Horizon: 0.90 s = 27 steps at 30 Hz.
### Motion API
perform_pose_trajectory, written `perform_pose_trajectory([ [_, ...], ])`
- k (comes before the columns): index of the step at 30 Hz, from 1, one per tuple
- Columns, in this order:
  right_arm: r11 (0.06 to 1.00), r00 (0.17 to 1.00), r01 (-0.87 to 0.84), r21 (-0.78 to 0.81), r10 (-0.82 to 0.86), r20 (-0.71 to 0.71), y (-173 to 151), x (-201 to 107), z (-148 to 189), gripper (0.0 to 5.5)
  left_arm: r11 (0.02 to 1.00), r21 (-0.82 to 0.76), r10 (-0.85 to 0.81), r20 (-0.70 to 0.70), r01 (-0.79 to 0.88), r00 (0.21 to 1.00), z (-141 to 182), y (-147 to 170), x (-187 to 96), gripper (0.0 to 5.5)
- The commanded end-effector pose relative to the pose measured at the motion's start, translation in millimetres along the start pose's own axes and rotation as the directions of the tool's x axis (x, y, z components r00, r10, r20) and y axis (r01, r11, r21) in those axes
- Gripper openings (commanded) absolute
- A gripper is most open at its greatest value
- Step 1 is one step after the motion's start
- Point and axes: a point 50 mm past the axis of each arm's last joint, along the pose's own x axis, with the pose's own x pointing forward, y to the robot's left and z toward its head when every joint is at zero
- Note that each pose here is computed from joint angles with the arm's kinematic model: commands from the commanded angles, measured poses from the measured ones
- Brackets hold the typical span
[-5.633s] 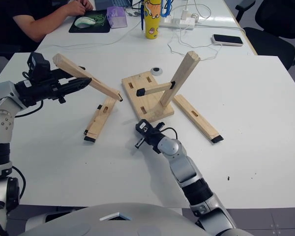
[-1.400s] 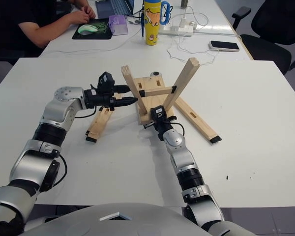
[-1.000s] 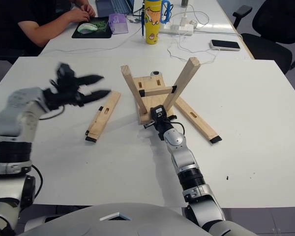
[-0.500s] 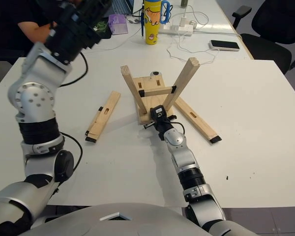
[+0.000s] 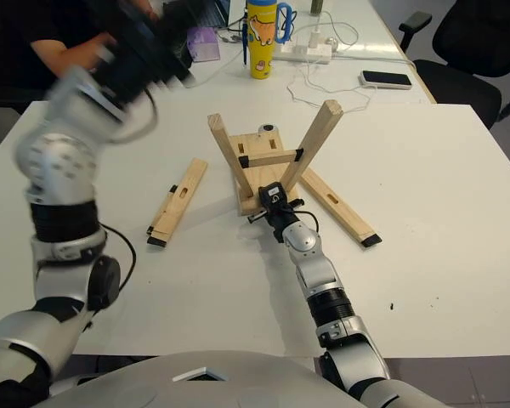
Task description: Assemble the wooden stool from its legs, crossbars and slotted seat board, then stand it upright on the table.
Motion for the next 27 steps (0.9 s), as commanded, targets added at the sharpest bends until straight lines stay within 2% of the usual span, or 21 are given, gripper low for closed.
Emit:
perform_pose_trajectory([
  [1,0.995,0.946,-0.054,0.078,0.077,-0.316,20,-19,-66,0.0,0.992,0.106,0.112,-0.433,-0.073,0.894,-94,-1,-11,0.01],
  [3,0.996,0.946,-0.051,0.079,0.073,-0.316,19,-18,-66,0.0,0.979,0.152,0.174,-0.302,-0.133,0.937,-68,10,-4,0.01],
  [6,0.996,0.944,-0.047,0.081,0.071,-0.323,19,-18,-68,0.0,0.926,0.22,0.301,0.064,-0.308,0.951,5,31,1,0.01],
  [8,0.995,0.943,-0.049,0.081,0.073,-0.325,19,-18,-69,0.0,0.891,0.257,0.295,0.299,-0.374,0.908,56,28,-4,0.01],
  [10,0.995,0.942,-0.054,0.08,0.077,-0.326,19,-19,-69,0.0,0.861,0.296,0.189,0.569,-0.414,0.8,118,4,-17,0.01],
  [12,0.995,0.942,-0.049,0.081,0.073,-0.328,18,-19,-70,0.0,0.847,0.344,0.081,0.67,-0.405,0.738,150,-19,-24,0.01],
  [13,0.996,0.941,-0.048,0.082,0.072,-0.329,18,-20,-71,0.0,0.855,0.35,0.05,0.677,-0.382,0.734,154,-26,-23,0.01],
  [15,0.995,0.941,-0.051,0.082,0.075,-0.33,18,-19,-71,0.0,0.882,0.341,0.042,0.628,-0.324,0.777,142,-30,-17,0.01],
  [16,0.995,0.941,-0.054,0.082,0.078,-0.33,19,-19,-70,0.0,0.916,0.289,0.086,0.536,-0.278,0.84,119,-26,-8,0.01],
  [17,0.995,0.941,-0.056,0.081,0.08,-0.33,19,-19,-70,0.0,0.943,0.232,0.127,0.412,-0.239,0.902,93,-21,2,0.01],
  [18,0.995,0.941,-0.058,0.08,0.081,-0.33,18,-19,-70,0.0,0.95,0.242,0.178,0.087,-0.195,0.98,32,-15,15,0.01],
  [19,0.995,0.941,-0.056,0.079,0.079,-0.33,18,-18,-70,0.0,0.974,0.156,0.2,-0.237,-0.166,0.951,-36,-13,10,0.01],
  [20,0.995,0.941,-0.057,0.078,0.079,-0.329,17,-17,-69,0.0,0.973,0.094,0.229,-0.411,-0.209,0.882,-81,-11,-5,0.01],
  [21,0.995,0.941,-0.061,0.076,0.083,-0.327,17,-16,-68,0.0,0.959,0.094,0.278,-0.505,-0.268,0.817,-109,-7,-19,0.01],
  [23,0.995,0.942,-0.063,0.076,0.084,-0.324,16,-15,-65,0.0,0.93,0.122,0.361,-0.476,-0.346,0.802,-112,1,-24,0.01],
  [25,0.995,0.945,-0.062,0.075,0.083,-0.318,16,-14,-64,0.0,0.908,0.186,0.416,-0.302,-0.375,0.858,-83,6,-11,0.01],
  [27,0.995,0.95,-0.064,0.071,0.083,-0.302,14,-13,-63,0.0,0.863,0.281,0.465,-0.111,-0.421,0.879,-50,10,-2,0.01],
])
